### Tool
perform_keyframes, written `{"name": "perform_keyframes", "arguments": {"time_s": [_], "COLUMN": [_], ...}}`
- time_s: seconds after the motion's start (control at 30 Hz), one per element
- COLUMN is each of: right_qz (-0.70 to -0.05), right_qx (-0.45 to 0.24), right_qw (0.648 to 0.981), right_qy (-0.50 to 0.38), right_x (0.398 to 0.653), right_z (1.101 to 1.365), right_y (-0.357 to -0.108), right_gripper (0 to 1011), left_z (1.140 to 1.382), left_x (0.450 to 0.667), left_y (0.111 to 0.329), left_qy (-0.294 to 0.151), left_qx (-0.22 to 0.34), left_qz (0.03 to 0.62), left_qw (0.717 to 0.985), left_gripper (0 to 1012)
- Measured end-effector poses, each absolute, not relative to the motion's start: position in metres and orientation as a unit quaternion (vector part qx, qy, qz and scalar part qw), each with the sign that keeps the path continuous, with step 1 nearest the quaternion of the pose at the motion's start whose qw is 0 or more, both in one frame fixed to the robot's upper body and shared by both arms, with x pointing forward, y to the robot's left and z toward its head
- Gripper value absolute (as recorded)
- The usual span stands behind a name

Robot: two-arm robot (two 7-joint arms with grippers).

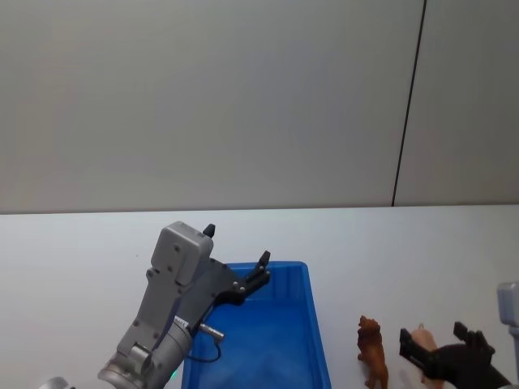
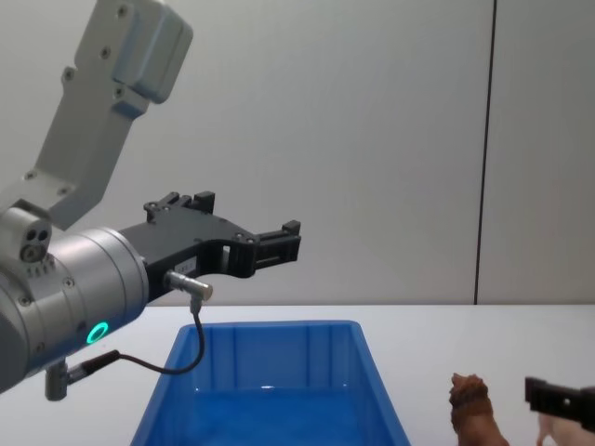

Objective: Pick up the two dolls from the table and place them into the box.

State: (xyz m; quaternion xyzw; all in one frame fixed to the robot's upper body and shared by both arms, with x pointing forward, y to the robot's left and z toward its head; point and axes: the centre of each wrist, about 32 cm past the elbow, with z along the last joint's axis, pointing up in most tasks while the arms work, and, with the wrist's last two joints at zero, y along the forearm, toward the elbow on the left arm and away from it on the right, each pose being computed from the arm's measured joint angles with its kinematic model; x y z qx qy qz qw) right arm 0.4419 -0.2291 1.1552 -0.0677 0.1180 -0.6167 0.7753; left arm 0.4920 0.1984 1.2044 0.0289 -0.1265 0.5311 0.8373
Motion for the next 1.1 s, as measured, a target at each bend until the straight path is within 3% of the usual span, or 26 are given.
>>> {"name": "perform_keyframes", "arguments": {"time_s": [0.77,0.87,1.1], "right_qz": [-0.612,-0.613,-0.615], "right_qx": [-0.098,-0.102,-0.106], "right_qw": [0.77,0.768,0.766], "right_qy": [0.152,0.153,0.156], "right_x": [0.437,0.437,0.439], "right_z": [1.144,1.143,1.141], "right_y": [-0.225,-0.225,-0.227], "right_gripper": [1001,965,763], "left_z": [1.204,1.204,1.204], "left_x": [0.492,0.492,0.492], "left_y": [0.198,0.198,0.198], "left_qy": [-0.126,-0.126,-0.126], "left_qx": [0.029,0.029,0.029], "left_qz": [0.531,0.531,0.531], "left_qw": [0.837,0.837,0.837], "left_gripper": [1008,1008,1008]}}
